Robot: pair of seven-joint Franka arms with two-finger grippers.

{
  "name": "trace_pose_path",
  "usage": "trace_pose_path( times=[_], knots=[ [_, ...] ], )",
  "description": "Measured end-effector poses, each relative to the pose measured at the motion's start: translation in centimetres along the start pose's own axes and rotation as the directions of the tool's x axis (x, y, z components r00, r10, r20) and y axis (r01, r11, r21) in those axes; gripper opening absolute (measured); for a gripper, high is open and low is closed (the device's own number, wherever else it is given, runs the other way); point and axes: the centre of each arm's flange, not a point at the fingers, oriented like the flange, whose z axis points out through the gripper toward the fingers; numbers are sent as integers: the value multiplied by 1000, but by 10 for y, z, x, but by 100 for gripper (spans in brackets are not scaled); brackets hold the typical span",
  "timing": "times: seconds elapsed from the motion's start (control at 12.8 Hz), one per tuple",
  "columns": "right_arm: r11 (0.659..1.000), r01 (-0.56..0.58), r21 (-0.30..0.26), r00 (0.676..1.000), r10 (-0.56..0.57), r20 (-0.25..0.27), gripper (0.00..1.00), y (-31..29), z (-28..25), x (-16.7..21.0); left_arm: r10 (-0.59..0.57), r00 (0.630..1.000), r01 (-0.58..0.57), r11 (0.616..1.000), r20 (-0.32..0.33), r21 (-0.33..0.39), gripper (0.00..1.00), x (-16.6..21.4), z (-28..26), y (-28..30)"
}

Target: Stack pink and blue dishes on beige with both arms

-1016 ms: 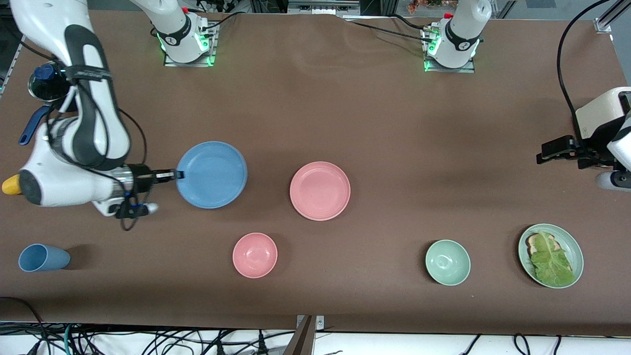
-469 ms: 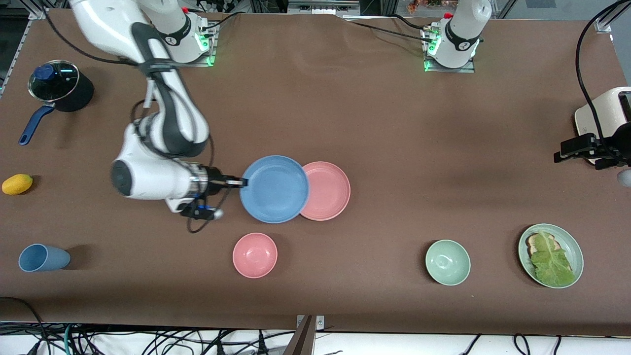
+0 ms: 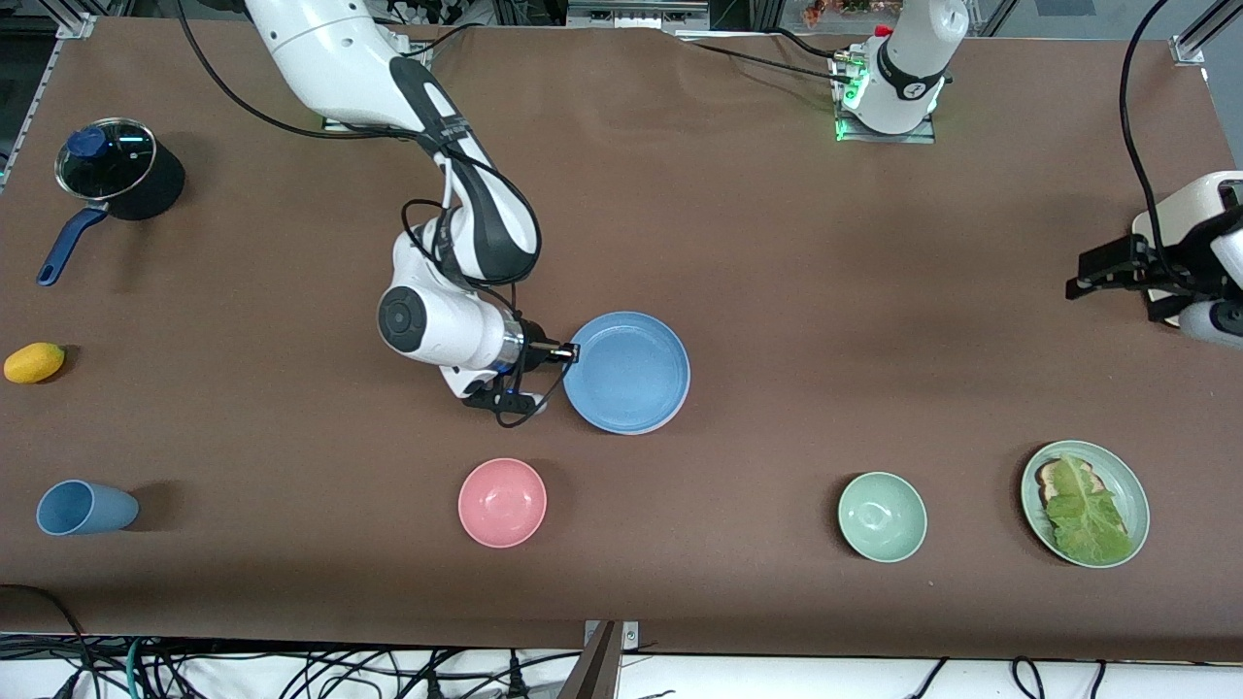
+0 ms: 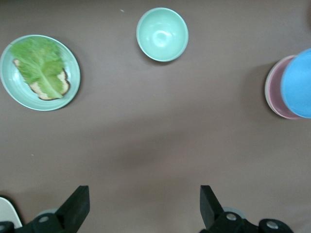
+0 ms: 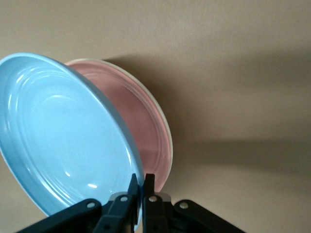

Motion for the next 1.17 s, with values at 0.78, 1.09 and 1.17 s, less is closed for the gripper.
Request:
trace_pose_path(
  times=[0.78, 1.09, 1.17],
  knots=[
    [1000, 9, -18, 1000, -10, -4, 5, 0, 22, -1, -10, 1000, 10, 1000, 27, 16, 100, -15, 1, 32],
    [999, 17, -45, 1000, -16, 23, 5, 4, 25, -2, -19, 999, 18, 1000, 42, 20, 100, -29, 3, 35],
    [998, 21, -58, 999, -19, 37, 11, 7, 25, -3, -24, 999, 23, 1000, 45, 21, 100, -33, 3, 34]
  ],
)
